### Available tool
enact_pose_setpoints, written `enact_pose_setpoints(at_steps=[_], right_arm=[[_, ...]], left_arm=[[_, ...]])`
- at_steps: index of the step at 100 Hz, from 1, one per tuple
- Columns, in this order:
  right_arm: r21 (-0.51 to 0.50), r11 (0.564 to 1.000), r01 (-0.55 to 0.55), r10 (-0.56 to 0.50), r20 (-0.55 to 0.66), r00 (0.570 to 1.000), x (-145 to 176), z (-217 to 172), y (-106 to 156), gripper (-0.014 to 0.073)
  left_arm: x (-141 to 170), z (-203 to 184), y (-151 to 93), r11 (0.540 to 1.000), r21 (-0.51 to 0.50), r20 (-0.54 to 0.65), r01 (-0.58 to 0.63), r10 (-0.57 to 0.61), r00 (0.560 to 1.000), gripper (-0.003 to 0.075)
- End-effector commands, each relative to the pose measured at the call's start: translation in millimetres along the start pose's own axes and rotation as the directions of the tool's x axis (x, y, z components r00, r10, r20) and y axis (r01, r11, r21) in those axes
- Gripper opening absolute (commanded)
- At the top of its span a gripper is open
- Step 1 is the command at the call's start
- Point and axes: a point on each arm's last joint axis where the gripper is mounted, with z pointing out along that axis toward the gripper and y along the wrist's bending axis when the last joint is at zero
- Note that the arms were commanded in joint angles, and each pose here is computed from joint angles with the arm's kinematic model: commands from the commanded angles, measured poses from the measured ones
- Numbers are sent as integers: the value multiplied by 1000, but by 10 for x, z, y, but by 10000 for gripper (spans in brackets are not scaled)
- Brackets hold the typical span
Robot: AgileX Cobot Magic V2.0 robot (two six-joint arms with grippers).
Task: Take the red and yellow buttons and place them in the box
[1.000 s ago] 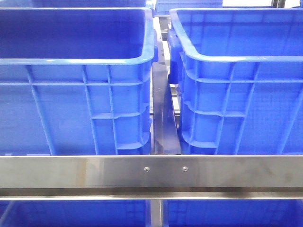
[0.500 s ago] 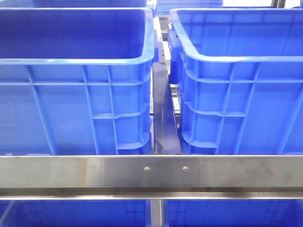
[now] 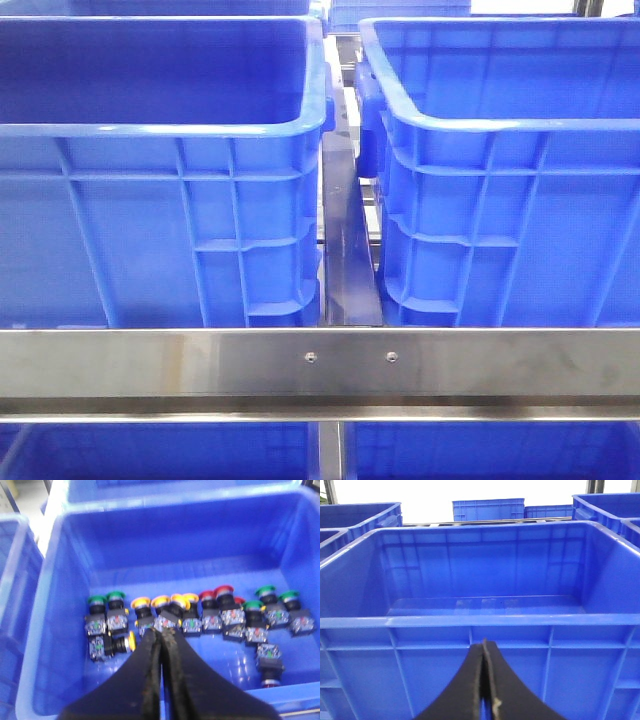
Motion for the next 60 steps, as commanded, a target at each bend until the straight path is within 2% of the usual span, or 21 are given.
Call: enact_pose_setpoints(at_steps=[1, 10, 27, 33, 41, 60], right_arm=[[-13, 1000, 20, -18, 118, 993, -153, -23, 16, -67], [-13, 1000, 20, -18, 118, 993, -153, -23, 16, -67], [-13, 1000, 20, -18, 118, 993, -153, -23, 16, -67], [-13, 1000, 20, -18, 118, 993, -153, -23, 16, -67], [-13, 1000, 20, -18, 118, 993, -153, -23, 16, -67], [-13, 1000, 20, -18, 118, 993, -153, -23, 16, -67]], left_arm=[[-149, -4, -18, 1000, 15, 76, 2, -3, 997, 1], [-136, 44, -20, 1000, 14, 49, 1, -2, 999, 86], [-117, 102, -21, 1000, 13, 14, 1, -1, 1000, 398], [-116, 134, -23, 1000, 13, 6, 1, -1, 1000, 463], [-119, 161, -24, 1000, 13, 4, 0, 0, 1000, 497], [-122, 339, -57, 999, 36, -33, 22, -21, 999, 497]])
